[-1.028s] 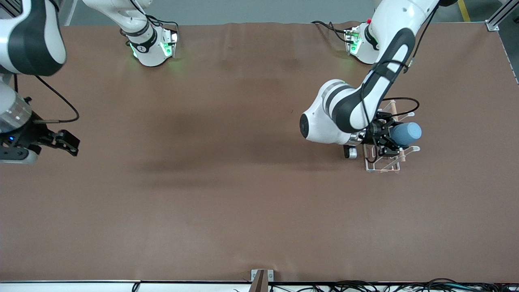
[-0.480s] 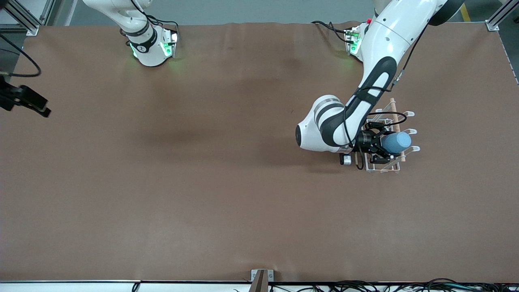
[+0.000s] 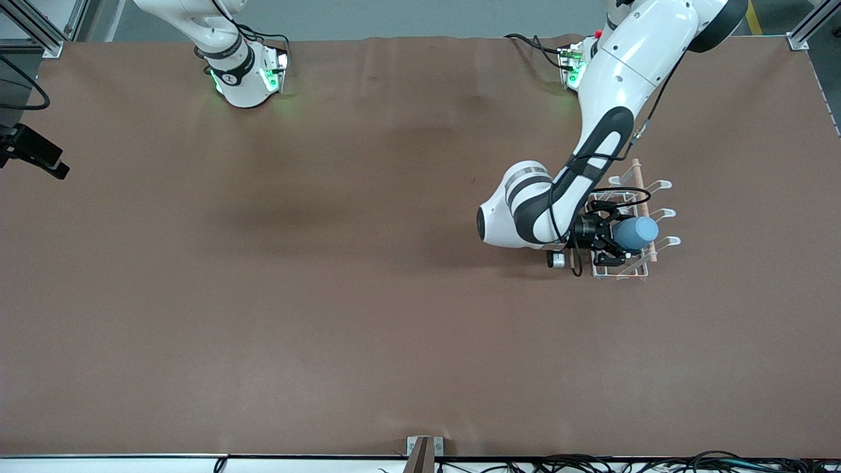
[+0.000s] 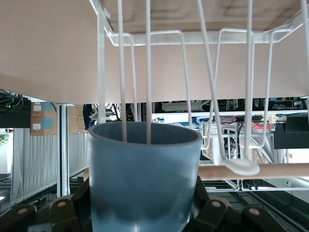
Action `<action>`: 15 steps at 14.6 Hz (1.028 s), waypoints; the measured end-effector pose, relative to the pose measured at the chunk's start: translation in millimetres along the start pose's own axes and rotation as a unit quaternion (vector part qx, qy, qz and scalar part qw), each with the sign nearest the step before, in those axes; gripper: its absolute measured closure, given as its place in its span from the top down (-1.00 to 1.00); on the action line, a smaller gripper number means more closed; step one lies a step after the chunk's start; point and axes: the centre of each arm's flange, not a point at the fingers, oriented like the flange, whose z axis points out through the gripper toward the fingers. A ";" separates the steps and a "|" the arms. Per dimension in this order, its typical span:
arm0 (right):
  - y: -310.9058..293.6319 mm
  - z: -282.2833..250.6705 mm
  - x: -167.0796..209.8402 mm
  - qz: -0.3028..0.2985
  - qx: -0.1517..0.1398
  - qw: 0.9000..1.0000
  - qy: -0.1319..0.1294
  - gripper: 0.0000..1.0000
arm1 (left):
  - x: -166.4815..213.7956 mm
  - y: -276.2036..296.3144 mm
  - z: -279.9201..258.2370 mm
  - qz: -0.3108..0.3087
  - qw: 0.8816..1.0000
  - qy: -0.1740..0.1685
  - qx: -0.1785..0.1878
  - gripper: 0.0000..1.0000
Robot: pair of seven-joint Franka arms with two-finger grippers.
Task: Hang cup on cup holder
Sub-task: 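Lower the cup onto a holder hook with the left gripper, then open the left gripper and release the cup on the hook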
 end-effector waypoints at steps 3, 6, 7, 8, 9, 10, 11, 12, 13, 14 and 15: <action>0.3 0.6 0.8 0.000 0.000 1.000 0.001 1.00 | 14.9 2.3 2.3 0.009 1.000 -0.002 -0.002 0.61; 2.0 2.9 4.7 0.003 0.000 1.000 0.005 1.00 | 29.3 4.0 6.4 0.002 1.000 -0.005 -0.004 0.61; 2.7 3.8 5.5 0.003 0.000 1.000 0.005 1.00 | 31.6 4.1 7.3 -0.002 1.000 -0.006 -0.005 0.61; 3.4 4.4 5.9 0.004 0.000 1.000 0.005 1.00 | 31.3 3.0 7.6 -0.009 1.000 -0.005 -0.006 0.61; 4.3 4.8 6.3 0.005 0.000 1.000 0.005 1.00 | 28.5 0.1 6.5 -0.016 1.000 -0.003 -0.006 0.61; 4.9 4.9 6.4 0.005 0.000 1.000 0.005 1.00 | 24.8 -3.7 4.6 -0.023 1.000 0.001 -0.007 0.61; 5.4 4.9 6.5 0.006 0.000 1.000 0.005 1.00 | 21.0 -7.0 2.7 -0.034 0.999 0.003 -0.008 0.74; 5.6 4.9 6.5 0.006 0.000 1.000 0.005 1.00 | 17.9 -9.3 1.4 -0.046 0.999 0.005 -0.008 0.91; 5.6 4.9 6.5 0.006 0.000 1.000 0.005 1.00 | 16.0 -10.1 0.5 -0.055 0.998 0.006 -0.010 1.00; 5.6 4.9 6.5 0.006 0.000 1.000 0.005 1.00 | 14.5 -9.7 -0.4 -0.060 0.998 0.008 -0.014 1.00; 5.6 4.8 6.5 0.006 0.000 1.000 0.005 1.00 | 11.7 -9.2 -1.5 -0.065 0.998 0.010 -0.018 1.00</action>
